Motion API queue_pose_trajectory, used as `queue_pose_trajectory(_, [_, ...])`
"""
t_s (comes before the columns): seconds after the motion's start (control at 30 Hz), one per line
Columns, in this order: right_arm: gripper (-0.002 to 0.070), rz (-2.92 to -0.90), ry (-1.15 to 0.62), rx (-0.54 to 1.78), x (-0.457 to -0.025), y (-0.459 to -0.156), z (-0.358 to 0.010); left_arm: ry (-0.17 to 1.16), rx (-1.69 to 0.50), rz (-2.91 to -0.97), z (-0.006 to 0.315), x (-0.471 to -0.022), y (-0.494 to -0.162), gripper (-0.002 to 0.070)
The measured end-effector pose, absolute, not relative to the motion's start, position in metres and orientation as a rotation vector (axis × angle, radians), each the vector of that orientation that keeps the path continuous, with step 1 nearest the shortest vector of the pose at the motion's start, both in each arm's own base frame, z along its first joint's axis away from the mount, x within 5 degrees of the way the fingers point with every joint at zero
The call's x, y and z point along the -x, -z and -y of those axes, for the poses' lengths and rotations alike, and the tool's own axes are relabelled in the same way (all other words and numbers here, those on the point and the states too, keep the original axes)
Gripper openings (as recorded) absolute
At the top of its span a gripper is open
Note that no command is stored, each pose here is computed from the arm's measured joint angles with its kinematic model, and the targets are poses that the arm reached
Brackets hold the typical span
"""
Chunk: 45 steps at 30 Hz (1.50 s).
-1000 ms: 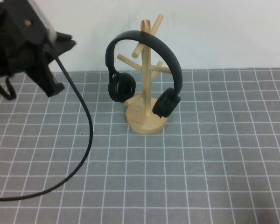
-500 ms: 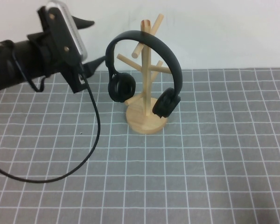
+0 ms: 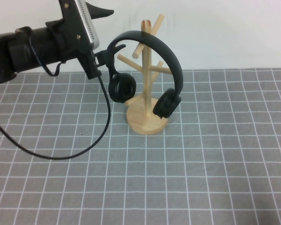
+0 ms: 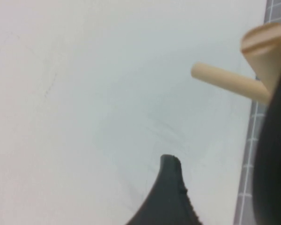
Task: Take out the headphones from the headphone stand
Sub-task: Pick up the headphones from the headphone stand, then place the headphones on the table
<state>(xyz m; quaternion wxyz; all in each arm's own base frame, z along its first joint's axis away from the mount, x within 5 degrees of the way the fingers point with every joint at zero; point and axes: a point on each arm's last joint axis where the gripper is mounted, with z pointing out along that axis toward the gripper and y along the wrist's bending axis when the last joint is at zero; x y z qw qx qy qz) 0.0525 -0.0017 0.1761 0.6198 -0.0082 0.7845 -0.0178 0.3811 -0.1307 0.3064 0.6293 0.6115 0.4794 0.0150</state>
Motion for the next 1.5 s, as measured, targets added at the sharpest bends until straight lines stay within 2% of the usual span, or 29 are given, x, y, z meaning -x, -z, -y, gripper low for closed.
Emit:
queue_pose_trajectory(0.43, [-0.0008, -1.804, 0.042, 0.02, -0.053, -0.176, 0.002, -0.016, -1.411, -1.087, 0.149, -0.409, -0.294, 0.0505])
queue_pose_trajectory(0.5, [-0.0008, -1.804, 0.042, 0.02, -0.053, -0.176, 0.002, -0.017, -1.413, -1.09, 0.15, -0.411, -0.293, 0.0463])
queue_pose_trajectory(0.93, [-0.0008, -1.804, 0.042, 0.02, -0.053, -0.176, 0.002, 0.018, -1.426, -1.048, 0.156, -0.406, -0.296, 0.0076])
queue_pose_trajectory(1.0, [-0.0008, -1.804, 0.042, 0.02, -0.053, -0.176, 0.002, 0.032, -1.408, -1.054, 0.155, -0.403, -0.303, 0.0043])
queue_pose_trajectory(1.27, [-0.0008, -1.804, 0.042, 0.02, -0.053, -0.176, 0.002, 0.132, -1.289, -1.176, 0.146, -0.372, -0.357, 0.0041])
queue_pose_trajectory(1.37, [-0.0008, -1.804, 0.042, 0.02, -0.053, -0.176, 0.002, 0.223, -1.199, -1.292, 0.139, -0.349, -0.386, 0.0041])
queue_pose_trajectory(1.5, [-0.0008, -1.804, 0.042, 0.02, -0.053, -0.176, 0.002, 0.433, -1.053, -1.483, 0.13, -0.306, -0.422, 0.0041])
